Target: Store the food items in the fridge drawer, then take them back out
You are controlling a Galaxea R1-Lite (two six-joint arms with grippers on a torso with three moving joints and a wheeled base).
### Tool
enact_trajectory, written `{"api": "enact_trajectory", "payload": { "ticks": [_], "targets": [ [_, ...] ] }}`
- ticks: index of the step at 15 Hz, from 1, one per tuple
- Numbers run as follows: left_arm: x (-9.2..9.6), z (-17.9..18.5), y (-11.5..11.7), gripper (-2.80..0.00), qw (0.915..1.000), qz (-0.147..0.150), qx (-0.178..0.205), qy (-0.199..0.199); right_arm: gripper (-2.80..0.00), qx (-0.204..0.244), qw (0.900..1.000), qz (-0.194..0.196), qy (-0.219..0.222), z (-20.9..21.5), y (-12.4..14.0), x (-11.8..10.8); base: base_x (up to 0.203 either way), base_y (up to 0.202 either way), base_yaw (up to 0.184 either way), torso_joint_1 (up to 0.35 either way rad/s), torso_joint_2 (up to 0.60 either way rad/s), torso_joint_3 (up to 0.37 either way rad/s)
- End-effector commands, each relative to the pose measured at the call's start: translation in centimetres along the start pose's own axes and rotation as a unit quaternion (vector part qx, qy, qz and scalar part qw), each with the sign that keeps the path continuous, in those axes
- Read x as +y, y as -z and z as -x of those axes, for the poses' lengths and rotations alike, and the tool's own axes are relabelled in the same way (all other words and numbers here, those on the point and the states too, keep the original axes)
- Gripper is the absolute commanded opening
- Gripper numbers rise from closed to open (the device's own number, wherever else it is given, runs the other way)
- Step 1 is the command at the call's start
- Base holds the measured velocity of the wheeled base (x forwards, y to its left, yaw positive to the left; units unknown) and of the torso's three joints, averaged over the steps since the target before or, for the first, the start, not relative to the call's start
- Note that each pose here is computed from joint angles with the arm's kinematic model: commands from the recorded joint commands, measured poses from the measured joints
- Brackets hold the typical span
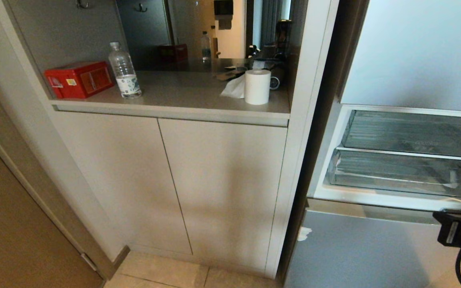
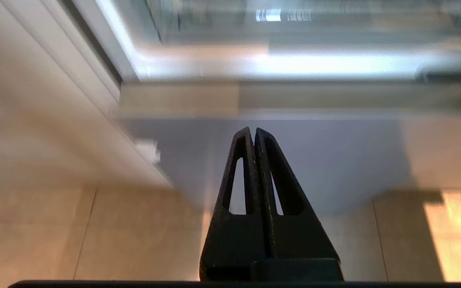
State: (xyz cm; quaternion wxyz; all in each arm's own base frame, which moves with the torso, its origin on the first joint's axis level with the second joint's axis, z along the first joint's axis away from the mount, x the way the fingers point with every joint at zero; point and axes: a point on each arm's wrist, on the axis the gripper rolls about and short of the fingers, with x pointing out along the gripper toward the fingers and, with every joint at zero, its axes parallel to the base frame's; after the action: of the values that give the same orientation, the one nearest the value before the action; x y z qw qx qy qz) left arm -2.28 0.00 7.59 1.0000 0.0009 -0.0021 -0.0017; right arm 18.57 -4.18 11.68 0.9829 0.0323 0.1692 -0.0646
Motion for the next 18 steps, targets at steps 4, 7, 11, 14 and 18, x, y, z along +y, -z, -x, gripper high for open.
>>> {"api": "enact_trajectory", "payload": {
  "ticks": [4, 7, 11, 14, 18],
  "targets": [
    [0.0, 0.0, 0.0, -2.8, 1.0, 0.0, 0.001, 0.0, -2.8, 0.006, 0.999, 0.006, -0.052, 2.3, 0.2, 0.5, 0.0, 0.0, 0.0, -0.152, 0.32, 0.16],
    [0.0, 0.0, 0.0, -2.8, 1.0, 0.0, 0.001, 0.0, -2.8, 0.014, 0.997, 0.019, -0.075, 1.3, 0.0, 0.8, 0.0, 0.0, 0.0, -0.151, 0.33, 0.167],
    [0.0, 0.0, 0.0, -2.8, 1.0, 0.0, 0.001, 0.0, -2.8, 0.028, 0.995, 0.024, -0.09, -1.3, -0.6, 1.3, 0.0, 0.0, 0.0, -0.174, 0.35, 0.179],
    [0.0, 0.0, 0.0, -2.8, 1.0, 0.0, 0.001, 0.0, -2.8, 0.018, 0.992, 0.036, -0.116, -3.7, -2.0, 2.6, 0.0, 0.0, 0.0, -0.177, 0.37, 0.181],
    [0.0, 0.0, 0.0, -2.8, 1.0, 0.0, 0.001, 0.0, -2.8, 0.026, 0.991, 0.04, -0.126, -10.0, -2.9, 5.3, 0.0, 0.0, 0.0, -0.039, 0.08, 0.048]
  ]
}}
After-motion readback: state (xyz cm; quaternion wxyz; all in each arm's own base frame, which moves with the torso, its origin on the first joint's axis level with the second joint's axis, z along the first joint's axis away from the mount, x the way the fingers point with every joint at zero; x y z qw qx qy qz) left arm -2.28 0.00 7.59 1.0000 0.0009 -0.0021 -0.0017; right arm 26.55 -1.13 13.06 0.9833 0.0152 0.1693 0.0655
